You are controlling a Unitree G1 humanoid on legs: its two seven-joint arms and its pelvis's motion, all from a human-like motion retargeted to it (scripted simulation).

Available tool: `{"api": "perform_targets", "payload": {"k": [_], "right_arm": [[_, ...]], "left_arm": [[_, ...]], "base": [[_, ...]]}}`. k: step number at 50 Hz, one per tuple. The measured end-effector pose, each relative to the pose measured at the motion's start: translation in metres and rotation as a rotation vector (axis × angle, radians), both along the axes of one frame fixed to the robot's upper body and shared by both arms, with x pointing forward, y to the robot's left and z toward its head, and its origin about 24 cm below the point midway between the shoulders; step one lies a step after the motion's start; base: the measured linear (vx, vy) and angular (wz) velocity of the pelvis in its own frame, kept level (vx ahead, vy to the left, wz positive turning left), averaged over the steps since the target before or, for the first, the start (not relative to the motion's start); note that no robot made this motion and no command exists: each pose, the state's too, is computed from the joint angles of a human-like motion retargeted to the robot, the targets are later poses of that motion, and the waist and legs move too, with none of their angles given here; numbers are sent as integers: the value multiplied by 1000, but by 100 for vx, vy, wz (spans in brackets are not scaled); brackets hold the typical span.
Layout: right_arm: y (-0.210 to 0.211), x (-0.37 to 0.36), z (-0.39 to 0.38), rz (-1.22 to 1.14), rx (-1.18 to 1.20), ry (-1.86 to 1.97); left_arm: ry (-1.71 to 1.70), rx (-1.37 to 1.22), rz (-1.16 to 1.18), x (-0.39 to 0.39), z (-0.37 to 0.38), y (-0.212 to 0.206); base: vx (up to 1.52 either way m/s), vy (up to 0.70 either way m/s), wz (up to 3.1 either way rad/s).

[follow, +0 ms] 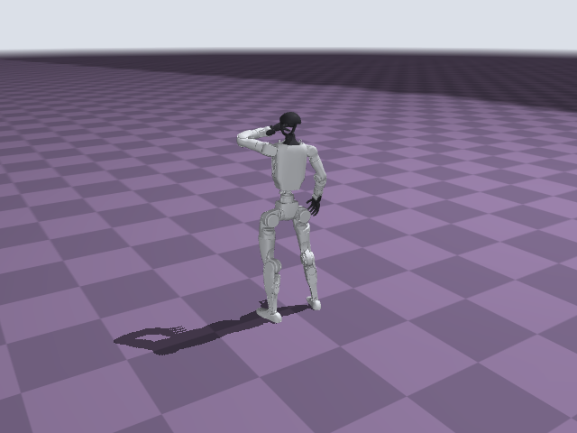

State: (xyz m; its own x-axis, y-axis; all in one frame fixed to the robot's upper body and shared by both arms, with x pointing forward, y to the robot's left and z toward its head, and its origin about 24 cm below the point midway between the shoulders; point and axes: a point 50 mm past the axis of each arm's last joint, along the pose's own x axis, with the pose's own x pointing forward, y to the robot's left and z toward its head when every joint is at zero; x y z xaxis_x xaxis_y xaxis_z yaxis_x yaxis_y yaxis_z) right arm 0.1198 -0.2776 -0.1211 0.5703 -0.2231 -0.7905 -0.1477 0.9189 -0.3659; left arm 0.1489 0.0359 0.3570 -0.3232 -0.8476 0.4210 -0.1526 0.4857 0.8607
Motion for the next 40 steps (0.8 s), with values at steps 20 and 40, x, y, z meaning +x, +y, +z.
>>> {"api": "perform_targets", "payload": {"k": [20,40], "right_arm": [[6,-5,-5,14,6,31],[5,3,-3,13,-2,29]], "left_arm": [[179,32,-5,9,-1,5],[152,79,-100,-4,-1,-19]], "base": [[0,0,5],[0,0,-3]]}}
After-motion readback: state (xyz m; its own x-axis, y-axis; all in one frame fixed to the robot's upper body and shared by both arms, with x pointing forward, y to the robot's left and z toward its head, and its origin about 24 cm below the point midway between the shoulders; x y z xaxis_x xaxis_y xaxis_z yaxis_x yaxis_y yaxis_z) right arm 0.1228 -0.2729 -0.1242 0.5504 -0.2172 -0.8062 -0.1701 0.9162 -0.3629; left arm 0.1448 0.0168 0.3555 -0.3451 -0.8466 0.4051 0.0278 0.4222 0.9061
